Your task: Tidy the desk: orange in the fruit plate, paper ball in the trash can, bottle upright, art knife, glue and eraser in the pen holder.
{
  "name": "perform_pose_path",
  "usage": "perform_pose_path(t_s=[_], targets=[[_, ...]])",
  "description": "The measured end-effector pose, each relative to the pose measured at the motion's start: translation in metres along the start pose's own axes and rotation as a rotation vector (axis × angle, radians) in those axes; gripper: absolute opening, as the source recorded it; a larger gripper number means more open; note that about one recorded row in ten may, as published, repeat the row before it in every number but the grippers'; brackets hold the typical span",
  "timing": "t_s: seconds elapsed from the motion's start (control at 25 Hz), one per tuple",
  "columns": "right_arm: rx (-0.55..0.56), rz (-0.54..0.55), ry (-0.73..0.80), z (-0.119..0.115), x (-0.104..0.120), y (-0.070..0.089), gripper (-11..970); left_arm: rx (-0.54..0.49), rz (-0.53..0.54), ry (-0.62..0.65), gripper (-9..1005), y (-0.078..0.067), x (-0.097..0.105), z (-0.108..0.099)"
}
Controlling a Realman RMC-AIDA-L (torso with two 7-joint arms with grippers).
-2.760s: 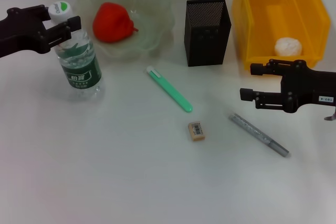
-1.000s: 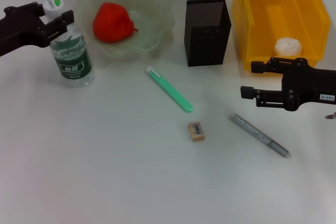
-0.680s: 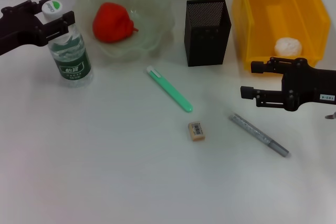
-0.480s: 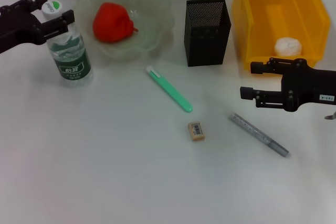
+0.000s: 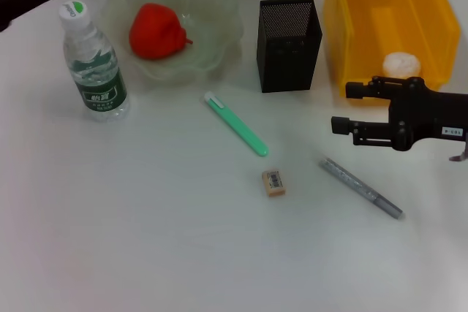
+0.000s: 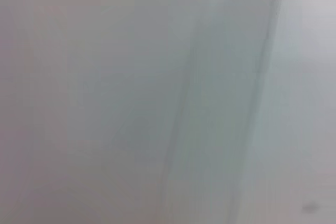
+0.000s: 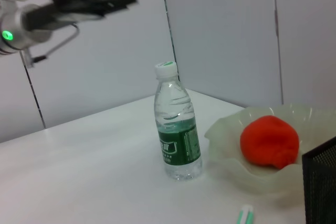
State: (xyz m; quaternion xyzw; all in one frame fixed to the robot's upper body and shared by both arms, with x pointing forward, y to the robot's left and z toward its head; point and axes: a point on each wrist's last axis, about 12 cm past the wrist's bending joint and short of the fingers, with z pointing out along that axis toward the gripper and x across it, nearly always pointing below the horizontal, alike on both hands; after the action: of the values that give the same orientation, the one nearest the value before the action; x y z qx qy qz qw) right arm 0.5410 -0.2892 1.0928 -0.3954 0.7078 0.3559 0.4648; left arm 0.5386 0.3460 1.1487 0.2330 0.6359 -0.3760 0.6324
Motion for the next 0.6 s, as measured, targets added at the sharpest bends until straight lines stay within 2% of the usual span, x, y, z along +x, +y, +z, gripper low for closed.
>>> perform_pose_path(t_s=[0.04, 0.2, 0.28, 0.36, 0.4, 0.44, 0.48, 0.56, 0.6], targets=[[-0.004, -0.004, -0.001, 0.002, -0.002, -0.001, 619, 0.094, -0.021, -0.060, 791, -0.012, -0.006, -0.011], [-0.020, -0.010, -0.005, 0.008, -0.011, -0.003, 617, 0.268, -0.068, -0.079, 791, -0.033, -0.007, -0.024], [-0.036, -0.013, -0.011, 0.015, -0.020, -0.006, 615, 0.306, -0.094, -0.048, 791, -0.039, 0.003, -0.023], [-0.042, -0.015, -0.013, 0.018, -0.024, -0.007, 614, 0.306, -0.094, -0.048, 791, -0.039, 0.003, -0.023], [-0.050, -0.017, -0.015, 0.021, -0.029, -0.009, 613, 0.315, -0.103, -0.024, 791, -0.042, 0.012, -0.022], [-0.061, -0.015, -0.013, 0.025, -0.035, -0.010, 613, 0.326, -0.091, 0.049, 791, -0.052, 0.041, -0.019], [-0.082, -0.004, -0.002, 0.032, -0.048, -0.013, 612, 0.326, -0.086, 0.063, 791, -0.053, 0.045, -0.019], [-0.095, 0.002, 0.009, 0.036, -0.057, -0.014, 611, 0.326, -0.086, 0.063, 791, -0.053, 0.045, -0.019], [-0.106, 0.013, 0.020, 0.040, -0.064, -0.015, 610, 0.325, -0.082, 0.093, 791, -0.056, 0.056, -0.019]])
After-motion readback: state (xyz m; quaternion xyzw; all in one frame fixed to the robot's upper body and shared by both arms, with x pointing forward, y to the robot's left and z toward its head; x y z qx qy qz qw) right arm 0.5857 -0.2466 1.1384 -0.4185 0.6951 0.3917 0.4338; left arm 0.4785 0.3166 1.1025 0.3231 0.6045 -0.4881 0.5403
